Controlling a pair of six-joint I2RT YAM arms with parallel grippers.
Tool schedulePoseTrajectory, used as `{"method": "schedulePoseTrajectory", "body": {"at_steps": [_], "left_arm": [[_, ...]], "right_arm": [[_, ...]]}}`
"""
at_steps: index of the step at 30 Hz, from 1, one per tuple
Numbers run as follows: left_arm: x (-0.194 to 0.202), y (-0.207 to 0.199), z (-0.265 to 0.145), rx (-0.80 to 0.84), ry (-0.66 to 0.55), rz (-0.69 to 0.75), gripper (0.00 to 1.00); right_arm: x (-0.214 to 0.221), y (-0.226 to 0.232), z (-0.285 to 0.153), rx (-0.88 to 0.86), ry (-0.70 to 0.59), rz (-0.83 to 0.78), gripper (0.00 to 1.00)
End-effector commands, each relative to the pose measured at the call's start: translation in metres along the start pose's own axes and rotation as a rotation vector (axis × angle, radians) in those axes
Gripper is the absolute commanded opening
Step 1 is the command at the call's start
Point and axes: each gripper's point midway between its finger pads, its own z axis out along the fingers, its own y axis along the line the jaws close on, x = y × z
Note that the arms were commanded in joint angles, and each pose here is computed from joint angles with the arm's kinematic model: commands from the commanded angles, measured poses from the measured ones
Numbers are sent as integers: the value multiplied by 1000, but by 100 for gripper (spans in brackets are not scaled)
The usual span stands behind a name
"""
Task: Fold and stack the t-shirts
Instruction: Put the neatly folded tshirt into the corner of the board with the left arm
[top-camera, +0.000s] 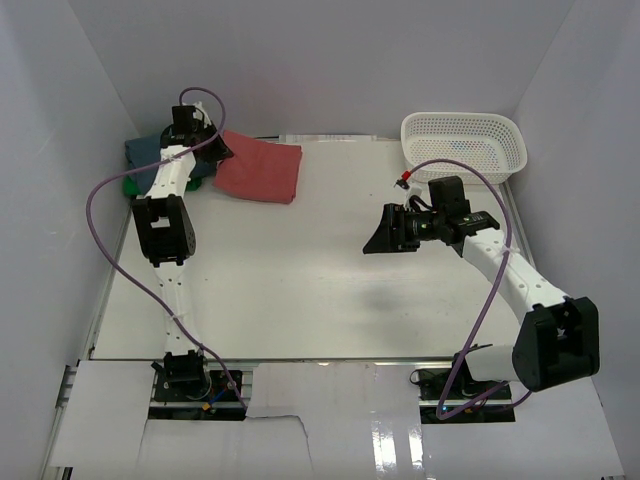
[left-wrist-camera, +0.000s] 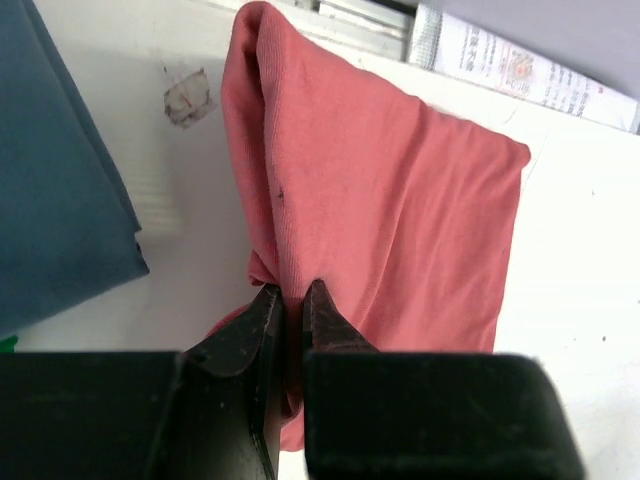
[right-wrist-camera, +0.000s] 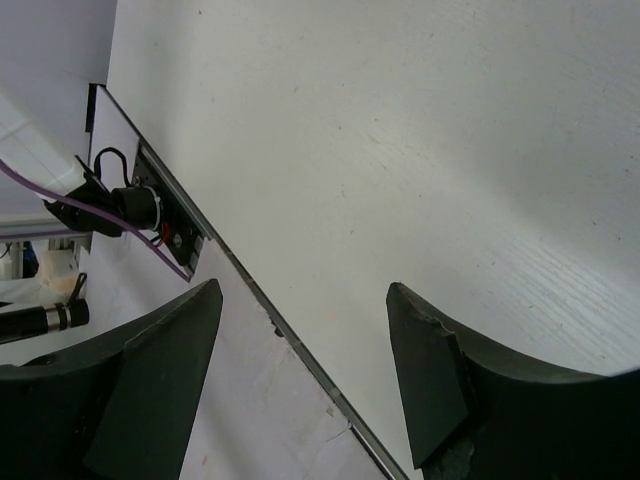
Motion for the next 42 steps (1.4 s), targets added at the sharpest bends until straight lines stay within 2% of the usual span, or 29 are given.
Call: {"method": "schedulePoseTrajectory", "body": {"at_steps": [1, 12, 19, 25, 28, 37, 42], "left_arm": [[-58, -29, -31, 49, -174, 65, 0], [-117, -30, -86, -9, -345, 113, 0], [-142, -1, -120, -2, -409, 35, 0], [-165, 10, -152, -26, -504, 39, 0], [-178, 35, -169, -32, -537, 12, 0], [-175, 100, -167, -27, -528, -101, 0], [-148, 135, -128, -76, -468, -144, 0]], "right_arm": [[-8, 7, -2, -8, -5, -24, 73], [0, -3, 6, -7, 31, 4, 73], [2, -2, 8, -18, 46, 18, 73], [9, -4, 10, -21, 59, 36, 73], [10, -3, 10, -23, 61, 38, 73], [16, -3, 9, -14, 78, 49, 73], [15, 0, 9, -17, 84, 54, 74]]}}
